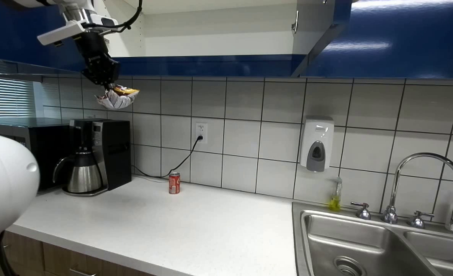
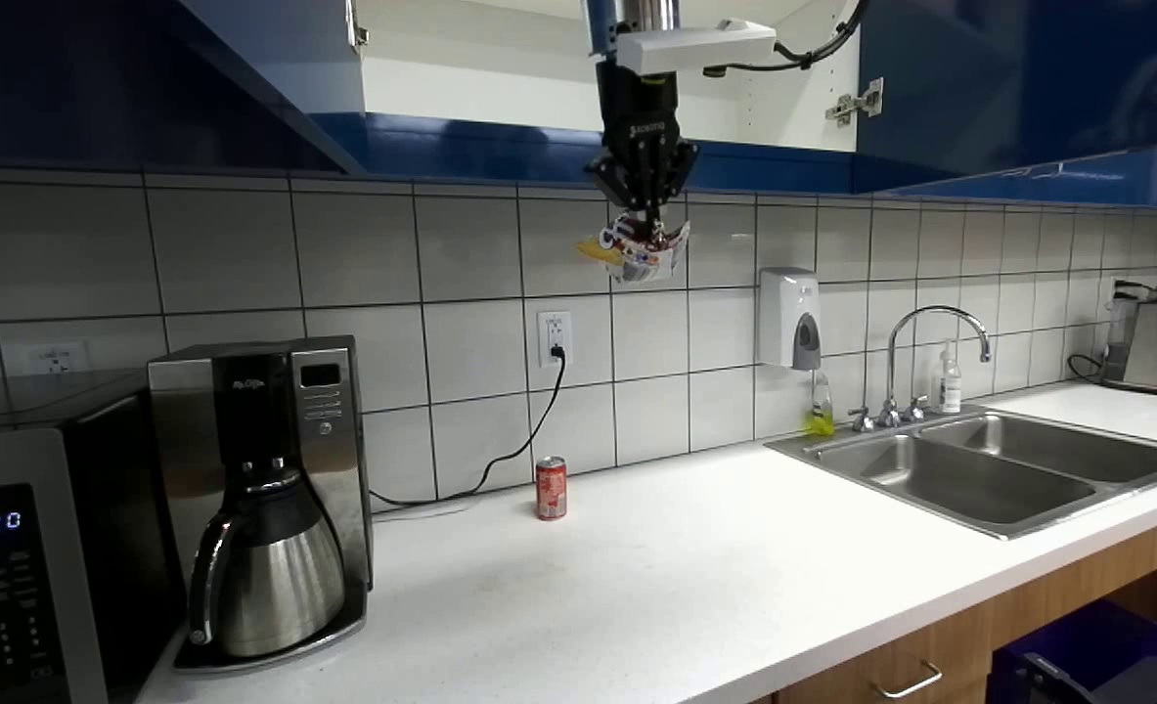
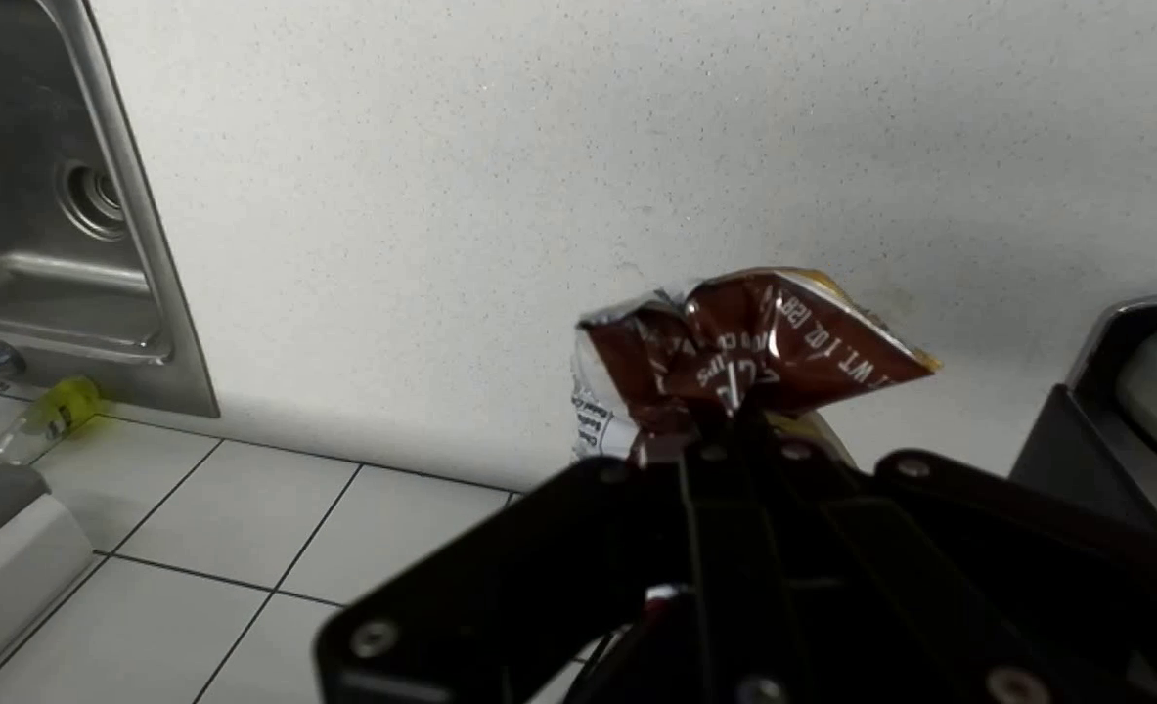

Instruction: Put the yellow and brown packet in the open upper cabinet.

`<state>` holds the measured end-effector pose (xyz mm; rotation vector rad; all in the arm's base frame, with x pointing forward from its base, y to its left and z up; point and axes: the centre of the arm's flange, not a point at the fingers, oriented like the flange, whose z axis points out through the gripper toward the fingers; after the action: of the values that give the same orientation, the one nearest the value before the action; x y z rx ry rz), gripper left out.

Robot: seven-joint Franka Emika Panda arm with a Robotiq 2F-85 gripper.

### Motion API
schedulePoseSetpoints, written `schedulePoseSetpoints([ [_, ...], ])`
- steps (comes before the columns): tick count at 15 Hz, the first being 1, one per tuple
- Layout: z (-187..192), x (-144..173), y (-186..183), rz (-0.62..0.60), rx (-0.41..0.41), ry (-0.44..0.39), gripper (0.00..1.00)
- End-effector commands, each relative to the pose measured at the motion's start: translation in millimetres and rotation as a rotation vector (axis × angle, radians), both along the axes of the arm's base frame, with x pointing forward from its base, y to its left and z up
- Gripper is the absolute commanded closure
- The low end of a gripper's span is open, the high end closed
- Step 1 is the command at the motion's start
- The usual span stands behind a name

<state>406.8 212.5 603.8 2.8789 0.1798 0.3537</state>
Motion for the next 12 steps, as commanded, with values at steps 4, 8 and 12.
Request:
schedulePoseSetpoints([
  [4,50.0,3.0,7.1,-0.018,-0.059,-0.064,1.0],
  [8,75.3,6.9,11.0,-0.012,-0.077,-0.095,1.0],
  [12,102.8,8.6,17.3,-0.006,-0.083,-0.131,1.0],
])
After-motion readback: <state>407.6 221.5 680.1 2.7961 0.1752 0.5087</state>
